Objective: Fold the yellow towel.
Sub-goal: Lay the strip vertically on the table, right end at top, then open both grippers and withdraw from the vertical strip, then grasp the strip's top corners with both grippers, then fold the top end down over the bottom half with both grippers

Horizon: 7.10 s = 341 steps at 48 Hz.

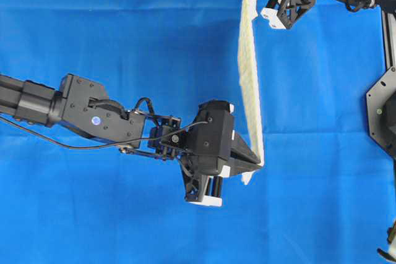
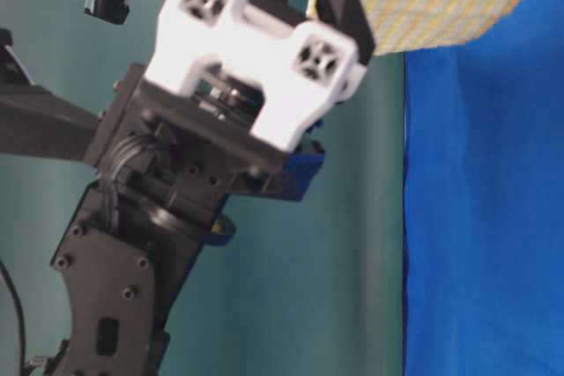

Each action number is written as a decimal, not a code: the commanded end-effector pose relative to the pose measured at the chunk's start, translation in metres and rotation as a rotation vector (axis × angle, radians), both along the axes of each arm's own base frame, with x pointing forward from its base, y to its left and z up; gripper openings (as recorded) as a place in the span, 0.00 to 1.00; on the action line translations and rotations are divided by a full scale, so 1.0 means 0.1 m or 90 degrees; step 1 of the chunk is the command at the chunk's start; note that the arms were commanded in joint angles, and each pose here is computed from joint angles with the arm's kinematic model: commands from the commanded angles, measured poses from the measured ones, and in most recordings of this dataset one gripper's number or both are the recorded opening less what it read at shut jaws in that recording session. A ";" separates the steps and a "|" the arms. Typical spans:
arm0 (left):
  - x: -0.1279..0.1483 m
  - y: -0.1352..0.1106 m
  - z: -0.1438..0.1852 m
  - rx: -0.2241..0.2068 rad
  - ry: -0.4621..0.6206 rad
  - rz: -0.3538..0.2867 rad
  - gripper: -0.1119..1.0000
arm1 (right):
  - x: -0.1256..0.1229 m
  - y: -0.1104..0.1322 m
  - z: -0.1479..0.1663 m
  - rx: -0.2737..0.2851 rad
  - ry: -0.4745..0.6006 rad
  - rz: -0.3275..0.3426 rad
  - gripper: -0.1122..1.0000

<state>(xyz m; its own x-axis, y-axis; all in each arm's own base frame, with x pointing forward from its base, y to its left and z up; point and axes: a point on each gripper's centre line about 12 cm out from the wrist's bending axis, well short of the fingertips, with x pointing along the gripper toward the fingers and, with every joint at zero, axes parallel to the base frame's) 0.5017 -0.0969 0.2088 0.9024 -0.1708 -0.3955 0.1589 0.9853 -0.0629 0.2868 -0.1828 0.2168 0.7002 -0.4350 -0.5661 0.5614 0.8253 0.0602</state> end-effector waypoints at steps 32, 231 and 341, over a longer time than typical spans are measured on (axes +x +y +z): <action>-0.80 -0.04 -0.21 -0.096 0.017 0.019 0.12 | 0.92 -0.19 -0.20 0.005 0.015 0.052 0.13; -1.39 2.99 -1.44 0.005 0.162 0.431 0.14 | 0.76 -0.34 -1.14 0.080 0.067 -0.025 0.15; -1.38 0.28 -0.94 -0.044 0.156 0.049 0.14 | 0.80 2.27 -0.86 0.181 0.043 0.286 0.15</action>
<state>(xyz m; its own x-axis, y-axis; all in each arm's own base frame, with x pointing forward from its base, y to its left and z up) 0.3565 -0.0648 0.1078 0.7772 -0.1314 -0.6154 0.0488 0.9876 -0.1493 0.3618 0.0421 0.1227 0.7226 0.0717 -0.6876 0.1754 0.9430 0.2827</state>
